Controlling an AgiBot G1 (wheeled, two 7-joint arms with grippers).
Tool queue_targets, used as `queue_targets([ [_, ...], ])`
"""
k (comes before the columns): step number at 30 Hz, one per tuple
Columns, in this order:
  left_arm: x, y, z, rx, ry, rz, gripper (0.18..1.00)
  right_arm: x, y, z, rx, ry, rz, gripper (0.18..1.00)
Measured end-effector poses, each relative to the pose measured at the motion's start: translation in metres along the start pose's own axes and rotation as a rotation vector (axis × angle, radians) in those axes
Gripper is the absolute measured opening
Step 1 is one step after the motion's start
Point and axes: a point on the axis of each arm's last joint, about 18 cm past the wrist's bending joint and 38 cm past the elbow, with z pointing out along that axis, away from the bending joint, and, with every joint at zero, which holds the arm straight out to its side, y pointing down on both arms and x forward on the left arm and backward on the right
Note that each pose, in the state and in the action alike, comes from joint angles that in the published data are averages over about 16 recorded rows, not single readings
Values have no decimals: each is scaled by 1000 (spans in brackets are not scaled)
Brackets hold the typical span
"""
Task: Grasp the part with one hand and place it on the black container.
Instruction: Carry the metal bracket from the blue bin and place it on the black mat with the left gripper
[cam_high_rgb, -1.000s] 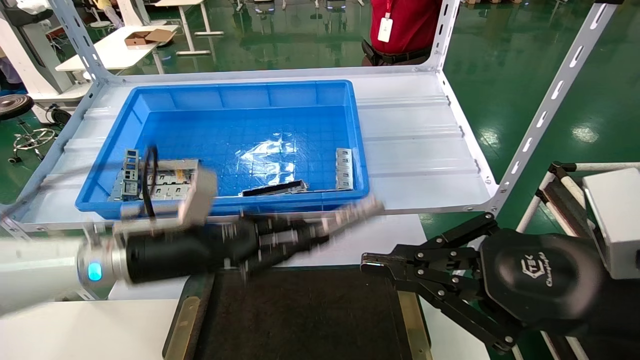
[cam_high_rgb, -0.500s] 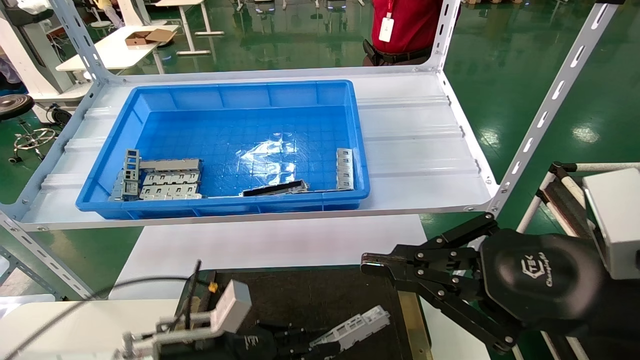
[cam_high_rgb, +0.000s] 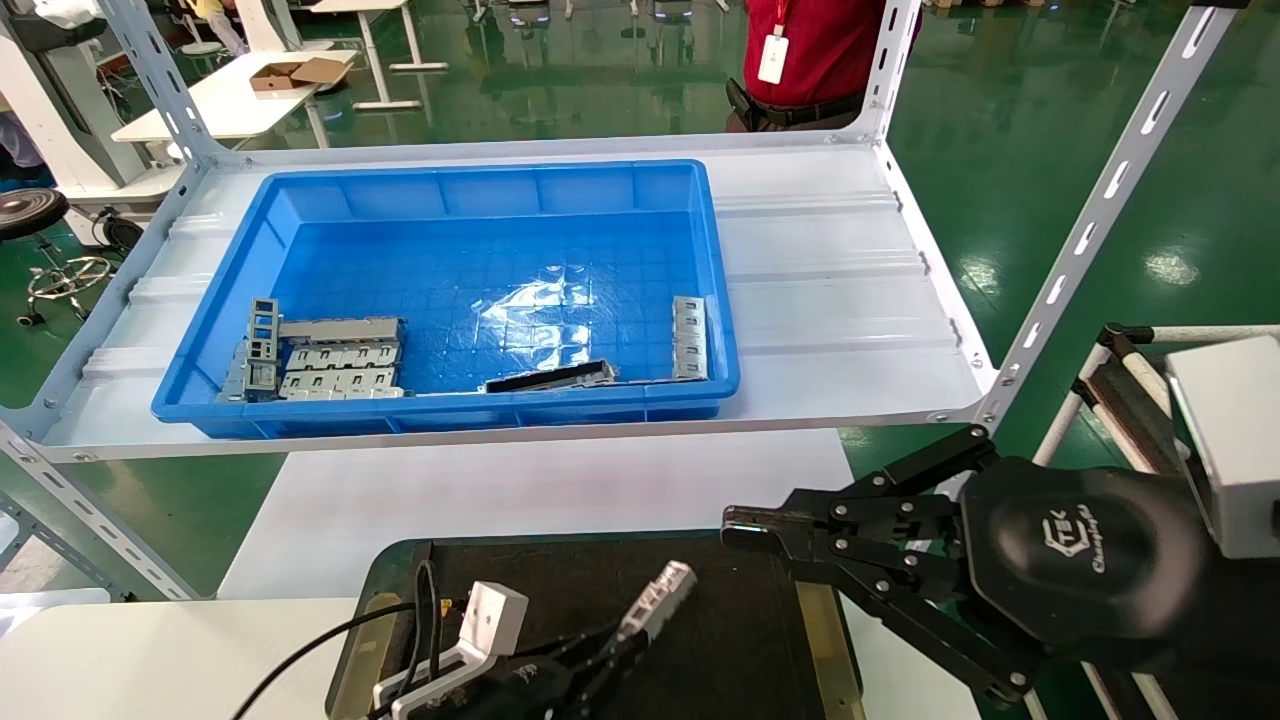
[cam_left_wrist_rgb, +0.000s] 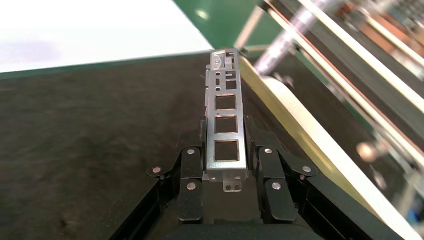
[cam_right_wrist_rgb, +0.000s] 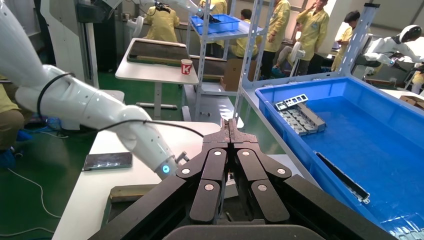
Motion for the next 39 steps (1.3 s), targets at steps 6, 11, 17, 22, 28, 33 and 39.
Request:
queue_targets([
  [6,2,13,19,64,-131,-105,329,0,0,0,0,0,0,191],
  [11,5,22,32,107,-219,-177,329,0,0,0,0,0,0,191],
  [17,10,30,43,139,-286,-234,329,0,0,0,0,0,0,191],
  [22,14,34,49,154,-317,-263,329,0,0,0,0,0,0,191],
  [28,16,36,54,162,-341,-286,329,0,0,0,0,0,0,191],
  [33,17,39,56,165,-361,-298,329,0,0,0,0,0,0,191],
  [39,17,42,58,167,-387,-307,329,0,0,0,0,0,0,191],
])
